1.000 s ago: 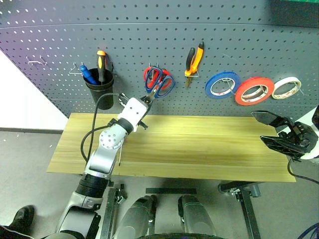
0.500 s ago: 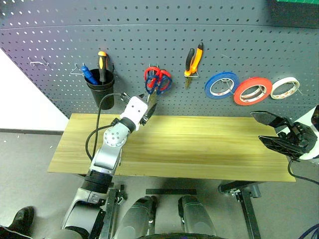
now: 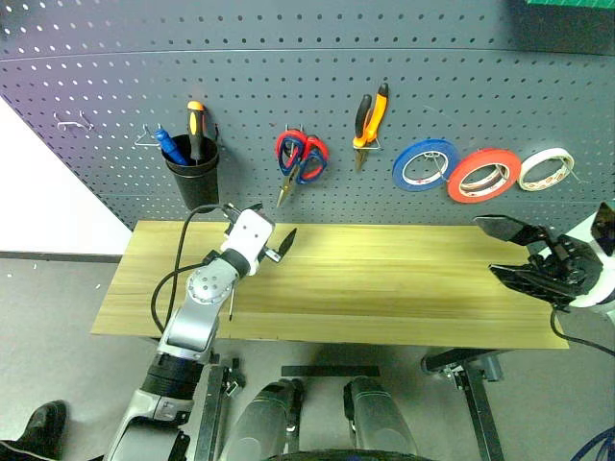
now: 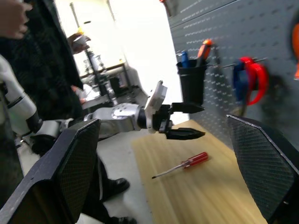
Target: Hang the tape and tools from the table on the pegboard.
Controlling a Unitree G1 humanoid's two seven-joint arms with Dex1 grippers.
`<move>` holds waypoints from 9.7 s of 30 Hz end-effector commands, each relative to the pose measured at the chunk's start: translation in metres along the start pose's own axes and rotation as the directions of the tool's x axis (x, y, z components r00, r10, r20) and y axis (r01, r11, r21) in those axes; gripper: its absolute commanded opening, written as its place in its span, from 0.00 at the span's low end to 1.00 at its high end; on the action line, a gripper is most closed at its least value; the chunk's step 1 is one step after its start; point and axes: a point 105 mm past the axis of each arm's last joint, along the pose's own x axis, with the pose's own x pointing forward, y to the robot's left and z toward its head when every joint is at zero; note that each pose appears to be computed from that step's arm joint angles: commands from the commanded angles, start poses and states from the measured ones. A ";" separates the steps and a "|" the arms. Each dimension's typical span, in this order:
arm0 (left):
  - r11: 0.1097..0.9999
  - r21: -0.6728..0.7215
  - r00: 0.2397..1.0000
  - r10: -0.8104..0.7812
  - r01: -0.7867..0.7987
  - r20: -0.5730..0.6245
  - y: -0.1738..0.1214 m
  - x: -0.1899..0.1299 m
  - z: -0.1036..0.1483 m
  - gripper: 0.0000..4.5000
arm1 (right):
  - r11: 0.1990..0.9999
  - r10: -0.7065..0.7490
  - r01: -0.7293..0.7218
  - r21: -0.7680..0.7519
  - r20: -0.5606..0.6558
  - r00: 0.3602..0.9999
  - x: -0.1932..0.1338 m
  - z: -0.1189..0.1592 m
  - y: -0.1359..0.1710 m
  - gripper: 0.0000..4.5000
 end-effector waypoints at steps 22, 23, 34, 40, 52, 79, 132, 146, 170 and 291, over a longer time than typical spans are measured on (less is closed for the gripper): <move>0.884 -0.253 0.850 0.244 -0.393 -0.466 0.061 -0.036 -0.087 1.00 | 0.996 -0.023 -0.003 -0.090 -0.284 0.958 0.005 -0.037 -0.016 1.00; 0.886 -0.251 0.854 0.245 -0.390 -0.459 0.063 -0.033 -0.086 1.00 | 0.996 -0.025 -0.002 -0.092 -0.292 0.956 0.005 -0.039 -0.017 1.00; 0.901 -0.256 0.838 0.179 -0.351 -0.516 0.048 -0.005 -0.100 1.00 | 0.995 -0.049 0.019 -0.100 -0.304 0.951 0.001 -0.040 -0.020 1.00; 0.909 -0.248 0.833 0.163 -0.335 -0.529 0.044 0.002 -0.104 1.00 | 0.995 -0.056 0.027 -0.098 -0.307 0.950 -0.001 -0.041 -0.018 1.00; 0.897 -0.272 0.766 0.106 -0.349 -0.634 0.029 0.007 -0.127 1.00 | 0.994 -0.073 0.045 -0.095 -0.317 0.946 -0.005 -0.042 -0.014 1.00; 0.880 -0.240 0.679 0.118 -0.409 -0.725 0.021 -0.006 -0.154 0.18 | 0.994 -0.092 0.070 -0.080 -0.319 0.943 -0.011 -0.040 -0.012 1.00; 0.893 0.322 0.893 0.163 -0.314 0.420 0.073 -0.019 0.145 0.18 | 0.994 -0.092 0.086 -0.070 -0.086 0.992 -0.014 -0.017 -0.038 1.00; 0.850 0.306 0.838 0.250 -0.430 0.484 0.116 -0.019 0.172 0.18 | 0.998 -0.060 0.060 -0.019 -0.015 0.998 -0.017 -0.005 -0.031 1.00; 0.916 0.019 0.843 0.361 -0.402 0.399 0.133 0.026 0.116 0.18 | 0.995 -0.095 0.093 -0.032 -0.071 0.993 -0.018 -0.005 -0.031 1.00; 0.784 -0.358 0.856 -0.506 0.507 0.105 -0.001 -0.040 0.006 1.00 | 0.979 -0.205 0.203 -0.025 -0.068 0.976 0.008 -0.081 -0.054 1.00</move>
